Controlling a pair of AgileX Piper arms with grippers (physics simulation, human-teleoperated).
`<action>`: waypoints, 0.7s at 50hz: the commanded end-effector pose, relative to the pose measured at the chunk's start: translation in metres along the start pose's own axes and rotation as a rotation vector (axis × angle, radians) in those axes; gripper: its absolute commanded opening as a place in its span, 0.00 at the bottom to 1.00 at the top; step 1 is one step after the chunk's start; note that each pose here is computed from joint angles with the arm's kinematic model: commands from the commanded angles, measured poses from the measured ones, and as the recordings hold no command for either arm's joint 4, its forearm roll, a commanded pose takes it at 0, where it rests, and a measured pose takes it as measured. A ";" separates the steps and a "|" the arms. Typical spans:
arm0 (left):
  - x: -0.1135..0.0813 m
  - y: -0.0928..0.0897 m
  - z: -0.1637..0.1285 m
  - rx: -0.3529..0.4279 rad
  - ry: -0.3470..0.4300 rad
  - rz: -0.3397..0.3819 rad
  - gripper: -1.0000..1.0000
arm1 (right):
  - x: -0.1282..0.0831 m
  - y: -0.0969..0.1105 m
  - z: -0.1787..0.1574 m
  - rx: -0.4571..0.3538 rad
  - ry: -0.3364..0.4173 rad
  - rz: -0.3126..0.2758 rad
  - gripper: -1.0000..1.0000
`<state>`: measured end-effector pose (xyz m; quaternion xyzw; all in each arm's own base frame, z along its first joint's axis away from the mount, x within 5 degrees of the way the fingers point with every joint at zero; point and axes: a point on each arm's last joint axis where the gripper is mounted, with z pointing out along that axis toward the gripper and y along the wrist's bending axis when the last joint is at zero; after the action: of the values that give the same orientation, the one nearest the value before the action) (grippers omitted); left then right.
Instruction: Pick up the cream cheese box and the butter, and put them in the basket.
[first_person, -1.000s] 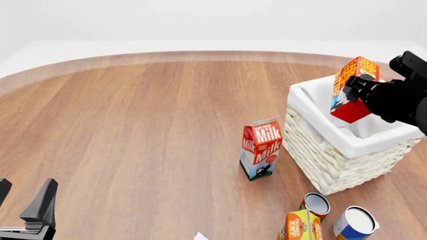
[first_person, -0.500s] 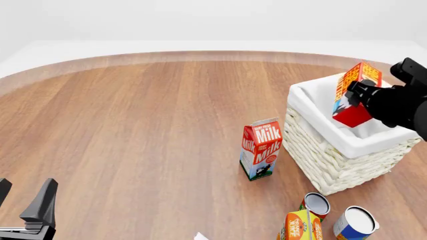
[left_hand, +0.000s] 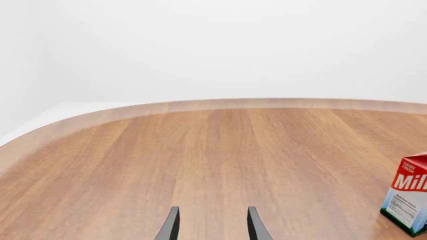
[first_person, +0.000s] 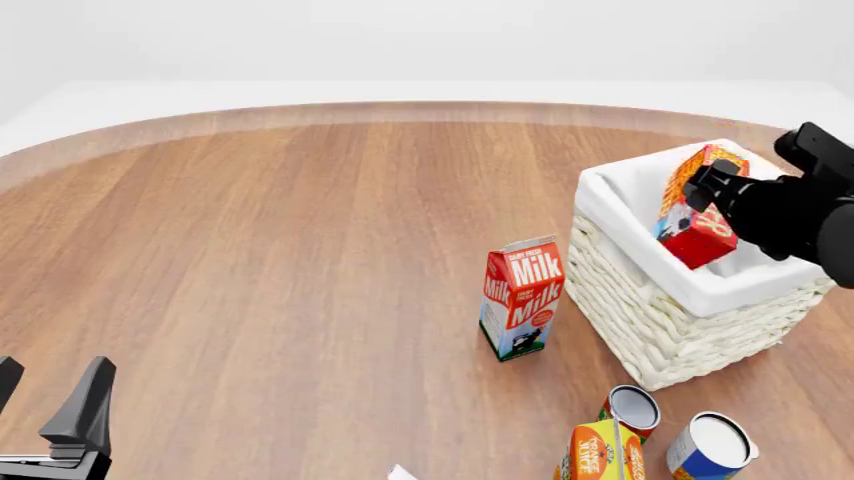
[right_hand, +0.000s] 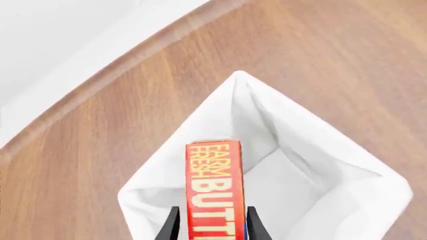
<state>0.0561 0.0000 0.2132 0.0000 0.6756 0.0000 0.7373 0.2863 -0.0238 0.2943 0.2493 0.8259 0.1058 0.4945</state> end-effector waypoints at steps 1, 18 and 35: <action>0.000 0.000 0.000 0.000 0.000 0.000 1.00 | -0.007 0.000 -0.001 0.000 -0.022 0.005 1.00; 0.000 0.000 0.000 0.000 0.000 0.000 1.00 | -0.011 0.003 -0.006 -0.008 -0.032 0.001 1.00; 0.000 0.000 0.000 0.000 0.000 0.000 1.00 | -0.008 0.031 -0.044 -0.102 -0.025 -0.064 1.00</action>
<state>0.0561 0.0000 0.2132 0.0000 0.6756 0.0000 0.7373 0.2747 -0.0127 0.3200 0.2261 0.8197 0.1163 0.5132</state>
